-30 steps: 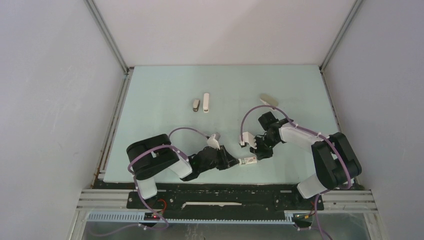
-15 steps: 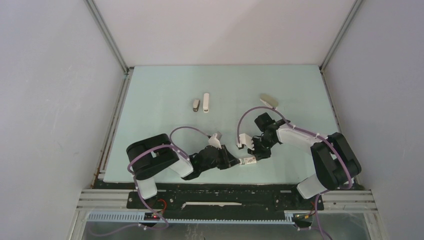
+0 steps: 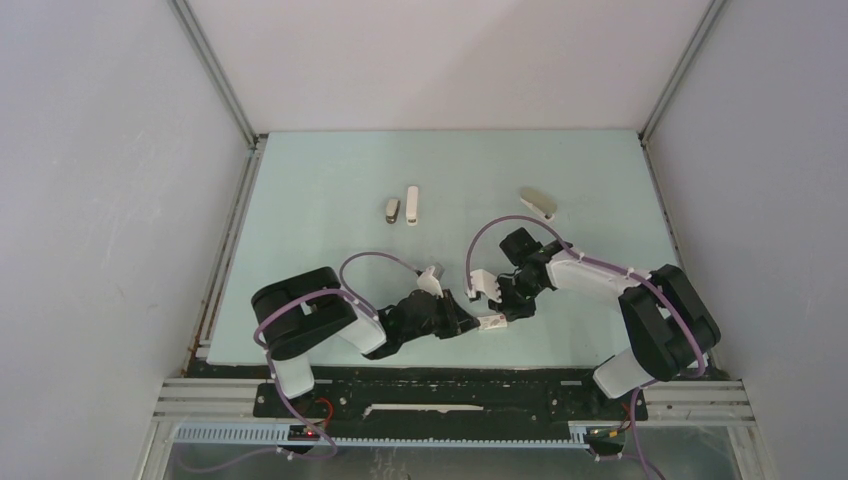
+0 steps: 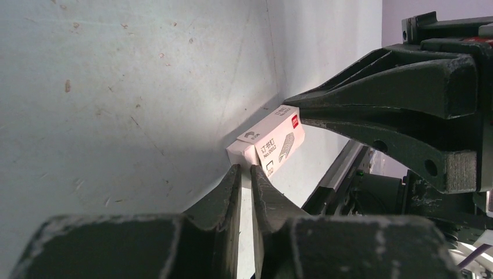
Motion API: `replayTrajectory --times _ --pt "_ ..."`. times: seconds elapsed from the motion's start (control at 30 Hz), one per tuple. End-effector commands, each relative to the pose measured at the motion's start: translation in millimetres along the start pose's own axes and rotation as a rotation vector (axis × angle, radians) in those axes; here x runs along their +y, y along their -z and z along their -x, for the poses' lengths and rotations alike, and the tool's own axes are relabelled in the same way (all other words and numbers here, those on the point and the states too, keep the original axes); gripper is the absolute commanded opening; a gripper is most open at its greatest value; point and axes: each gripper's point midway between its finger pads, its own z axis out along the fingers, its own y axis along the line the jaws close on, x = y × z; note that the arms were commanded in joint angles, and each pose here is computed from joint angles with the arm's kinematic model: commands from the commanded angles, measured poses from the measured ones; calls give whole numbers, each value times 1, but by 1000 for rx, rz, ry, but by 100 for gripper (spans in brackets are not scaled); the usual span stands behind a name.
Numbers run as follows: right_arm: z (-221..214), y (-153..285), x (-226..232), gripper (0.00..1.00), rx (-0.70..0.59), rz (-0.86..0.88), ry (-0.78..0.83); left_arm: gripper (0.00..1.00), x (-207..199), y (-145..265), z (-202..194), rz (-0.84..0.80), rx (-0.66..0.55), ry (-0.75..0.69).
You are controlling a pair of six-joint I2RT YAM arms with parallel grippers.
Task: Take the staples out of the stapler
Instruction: Close the staple box at the center of the board.
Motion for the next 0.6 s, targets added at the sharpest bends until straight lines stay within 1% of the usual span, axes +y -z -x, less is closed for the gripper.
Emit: replayTrajectory --times 0.0,0.3,0.5,0.57 --pt "15 -8 -4 18 -25 -3 24 15 10 -1 -4 51 27 -42" --pt "14 -11 -7 19 -4 -15 25 15 8 4 -1 34 12 -44" --pt "6 -7 -12 20 -4 -24 -8 26 7 15 5 10 -10 -54" --pt "5 -6 -12 20 -4 -25 -9 27 7 18 5 5 -9 -58"
